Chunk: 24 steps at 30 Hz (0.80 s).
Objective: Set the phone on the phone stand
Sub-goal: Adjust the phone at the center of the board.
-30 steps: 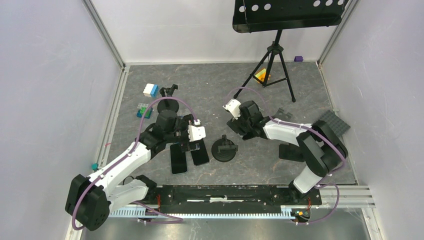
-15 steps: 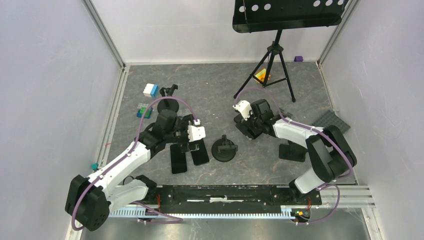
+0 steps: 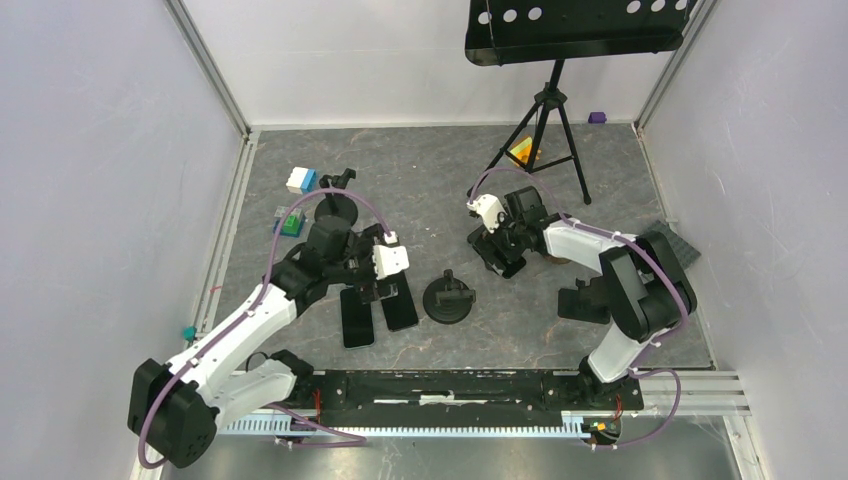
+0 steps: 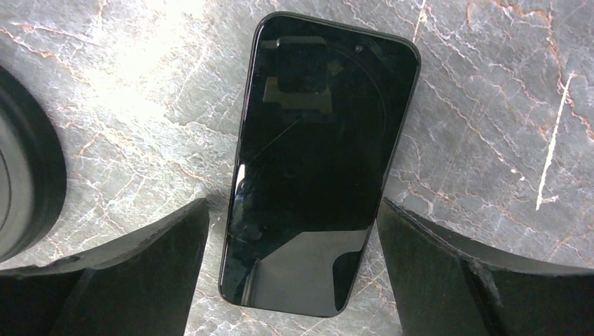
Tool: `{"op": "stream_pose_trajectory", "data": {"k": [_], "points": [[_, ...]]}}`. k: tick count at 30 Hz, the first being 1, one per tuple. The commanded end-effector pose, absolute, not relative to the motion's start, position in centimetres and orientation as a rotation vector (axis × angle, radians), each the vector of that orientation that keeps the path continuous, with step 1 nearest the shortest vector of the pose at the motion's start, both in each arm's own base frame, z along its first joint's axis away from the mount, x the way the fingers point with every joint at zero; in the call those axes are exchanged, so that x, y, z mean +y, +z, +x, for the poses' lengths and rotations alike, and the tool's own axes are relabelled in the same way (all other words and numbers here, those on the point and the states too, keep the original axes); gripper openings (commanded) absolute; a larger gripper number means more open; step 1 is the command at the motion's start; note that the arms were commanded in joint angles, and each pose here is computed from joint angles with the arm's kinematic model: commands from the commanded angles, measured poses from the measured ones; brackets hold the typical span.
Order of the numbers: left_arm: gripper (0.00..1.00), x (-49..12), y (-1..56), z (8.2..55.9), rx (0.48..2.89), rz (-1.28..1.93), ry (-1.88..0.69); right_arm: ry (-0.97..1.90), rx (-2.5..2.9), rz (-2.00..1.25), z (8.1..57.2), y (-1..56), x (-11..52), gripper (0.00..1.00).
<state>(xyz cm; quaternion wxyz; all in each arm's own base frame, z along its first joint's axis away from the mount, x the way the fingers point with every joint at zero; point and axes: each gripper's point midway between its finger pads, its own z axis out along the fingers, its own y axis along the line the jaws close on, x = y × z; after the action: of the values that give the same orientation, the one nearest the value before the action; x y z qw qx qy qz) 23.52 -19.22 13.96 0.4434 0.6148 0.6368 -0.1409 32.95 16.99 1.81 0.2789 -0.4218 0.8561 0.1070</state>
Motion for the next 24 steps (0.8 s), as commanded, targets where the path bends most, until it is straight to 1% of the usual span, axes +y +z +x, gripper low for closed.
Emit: {"op": "stream_pose_trajectory", "data": {"k": [1,5,7,11,15,18,21,24], "points": [[1.0,-19.8,17.2,24.5,1.575,1.419,-0.362,0.323,2.329,-1.179,32.2,0.7,17.0,0.92],[1.0,-19.8,17.9,25.4,1.608,1.355,-0.353,0.285,2.356,-1.177,32.1,0.0,16.3,0.87],[1.0,-19.8,18.4,25.9,1.621,1.318,-0.343,0.254,2.367,-1.177,32.1,-0.2,15.8,0.83],[1.0,-20.1,19.4,27.2,1.648,1.223,-0.338,0.221,2.365,-1.163,32.9,0.0,15.6,0.72],[1.0,-20.1,20.2,29.0,1.697,1.112,-0.314,0.227,2.324,-1.141,34.3,1.5,16.1,0.55],[1.0,-20.1,20.4,30.1,1.719,1.064,-0.298,0.236,2.292,-1.127,35.3,2.9,16.5,0.46],[1.0,-20.6,20.3,30.9,1.729,1.027,-0.314,0.253,2.269,-1.116,36.0,3.9,17.0,0.41],[1.0,-21.2,20.4,31.6,1.746,0.966,-0.344,0.272,2.249,-1.102,36.5,4.8,17.4,0.39]]}}
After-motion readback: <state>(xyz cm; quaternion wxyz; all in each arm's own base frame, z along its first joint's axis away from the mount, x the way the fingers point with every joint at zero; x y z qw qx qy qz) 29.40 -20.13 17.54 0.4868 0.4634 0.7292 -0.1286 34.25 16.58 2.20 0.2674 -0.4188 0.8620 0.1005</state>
